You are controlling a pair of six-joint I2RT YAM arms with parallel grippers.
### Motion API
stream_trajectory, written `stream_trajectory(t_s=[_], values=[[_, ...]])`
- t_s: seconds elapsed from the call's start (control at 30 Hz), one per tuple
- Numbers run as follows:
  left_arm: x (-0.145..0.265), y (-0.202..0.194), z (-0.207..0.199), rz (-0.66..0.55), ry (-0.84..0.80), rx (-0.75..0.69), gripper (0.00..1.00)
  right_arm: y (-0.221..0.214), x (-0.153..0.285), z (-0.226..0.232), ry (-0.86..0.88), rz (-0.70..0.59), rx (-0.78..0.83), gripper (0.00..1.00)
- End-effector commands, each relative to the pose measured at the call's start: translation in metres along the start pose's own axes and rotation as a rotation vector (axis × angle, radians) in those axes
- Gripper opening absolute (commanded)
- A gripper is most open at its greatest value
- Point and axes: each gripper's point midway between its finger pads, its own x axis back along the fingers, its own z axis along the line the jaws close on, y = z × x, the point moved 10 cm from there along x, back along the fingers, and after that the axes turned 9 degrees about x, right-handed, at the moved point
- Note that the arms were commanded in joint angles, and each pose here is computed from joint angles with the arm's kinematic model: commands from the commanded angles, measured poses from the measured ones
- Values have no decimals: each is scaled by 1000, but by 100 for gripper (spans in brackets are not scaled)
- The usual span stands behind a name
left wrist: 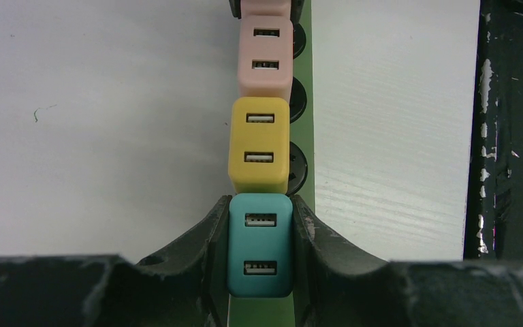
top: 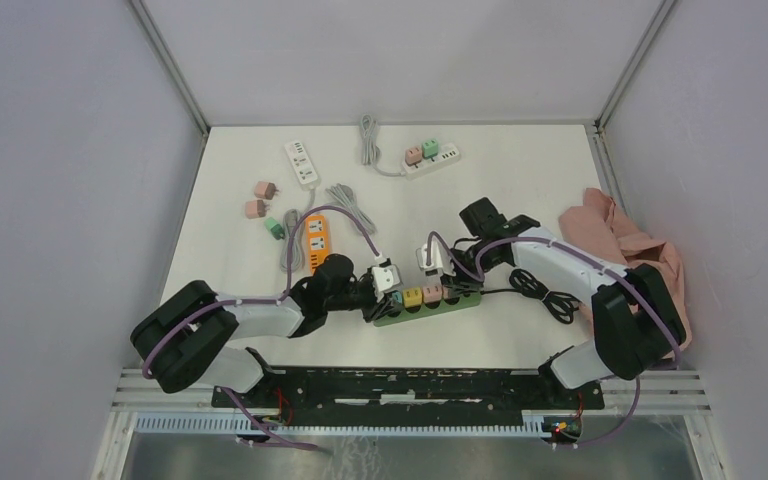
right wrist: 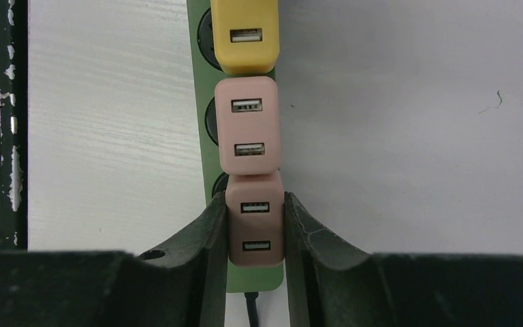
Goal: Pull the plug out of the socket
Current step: Remove the plug from the socket.
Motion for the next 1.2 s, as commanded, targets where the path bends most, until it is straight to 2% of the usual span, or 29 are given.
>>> stream_trajectory(t_s=[0.0, 0.1, 0.27, 0.47, 0.63, 0.77, 0.9, 1.17], values=[[-1, -5, 3, 21, 35, -20, 3, -1, 12, -4, 5, -12, -69, 0], [-1, -6, 3, 25, 36, -20, 3, -14, 20, 9, 81, 25, 23, 1], [-2, -5, 3, 28, 30, -23, 3, -5, 10, 19, 149, -29, 83, 1], [-3, -7, 4, 38, 30, -14, 3, 20, 3, 0, 74, -89, -89, 0], [-3, -8, 4, 39, 33, -14, 3, -1, 19, -8, -12, -60, -160, 0], [-4, -8, 3, 40, 24, -14, 3, -11, 22, 11, 109, -49, -30, 0], [-4, -8, 3, 40, 18, -13, 3, -2, 15, 17, 128, -87, 34, 0], [-4, -8, 3, 41, 23, -8, 3, 19, 11, -5, 24, -109, -104, 0]])
